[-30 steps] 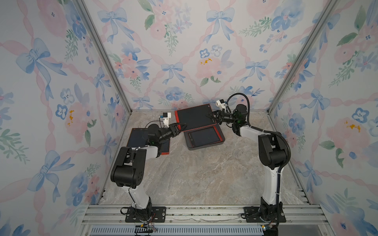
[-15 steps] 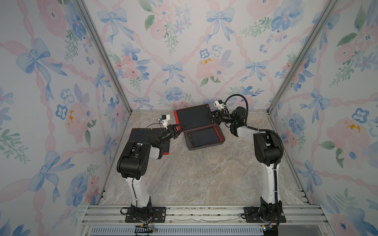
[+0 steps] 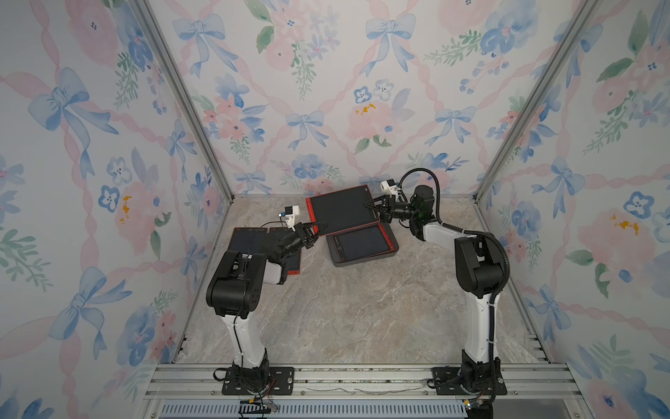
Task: Take out the writing tablet from the storage box
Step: Pick up the writing tablet from the storage box, then place the writing tablet at the corner of the board.
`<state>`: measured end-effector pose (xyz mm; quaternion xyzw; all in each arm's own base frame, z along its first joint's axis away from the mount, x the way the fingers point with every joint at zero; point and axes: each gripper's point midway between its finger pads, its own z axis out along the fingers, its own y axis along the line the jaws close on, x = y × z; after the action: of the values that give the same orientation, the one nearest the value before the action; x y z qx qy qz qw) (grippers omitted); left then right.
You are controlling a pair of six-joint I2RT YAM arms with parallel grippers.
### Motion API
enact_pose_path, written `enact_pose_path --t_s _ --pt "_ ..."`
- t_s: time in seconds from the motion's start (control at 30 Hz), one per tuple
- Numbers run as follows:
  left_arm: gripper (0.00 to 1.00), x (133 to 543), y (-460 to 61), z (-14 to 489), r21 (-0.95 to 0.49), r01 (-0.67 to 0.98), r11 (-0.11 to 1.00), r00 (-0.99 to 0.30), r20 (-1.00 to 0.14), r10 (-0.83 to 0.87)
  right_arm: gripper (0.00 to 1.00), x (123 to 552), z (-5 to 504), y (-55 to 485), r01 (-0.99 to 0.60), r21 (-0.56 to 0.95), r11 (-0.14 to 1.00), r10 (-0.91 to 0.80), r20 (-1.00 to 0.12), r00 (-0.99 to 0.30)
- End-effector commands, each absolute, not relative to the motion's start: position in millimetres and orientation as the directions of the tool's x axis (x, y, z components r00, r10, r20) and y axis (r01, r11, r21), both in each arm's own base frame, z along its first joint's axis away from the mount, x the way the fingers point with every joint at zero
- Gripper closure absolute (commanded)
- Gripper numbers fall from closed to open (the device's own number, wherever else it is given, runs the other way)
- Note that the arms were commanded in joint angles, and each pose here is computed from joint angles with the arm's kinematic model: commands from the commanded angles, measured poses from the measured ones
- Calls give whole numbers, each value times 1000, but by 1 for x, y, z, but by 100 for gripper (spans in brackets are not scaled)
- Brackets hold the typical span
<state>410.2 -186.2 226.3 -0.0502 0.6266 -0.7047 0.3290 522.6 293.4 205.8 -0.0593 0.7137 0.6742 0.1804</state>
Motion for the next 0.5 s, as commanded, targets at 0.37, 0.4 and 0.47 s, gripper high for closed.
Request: enact_pose_path --t_s 0.37,0.4,0.47 --pt "100 427 -115 179 -909 172 381 -577 -406 -709 20 547 243 228 -360 799 482 349 -552 -758" --pt "100 426 -109 177 -910 154 386 -564 -401 -722 19 547 240 223 -342 774 533 345 -568 -747" --pt "100 423 -95 173 -914 116 388 -538 -387 -749 17 546 236 214 -321 708 630 321 -613 -722"
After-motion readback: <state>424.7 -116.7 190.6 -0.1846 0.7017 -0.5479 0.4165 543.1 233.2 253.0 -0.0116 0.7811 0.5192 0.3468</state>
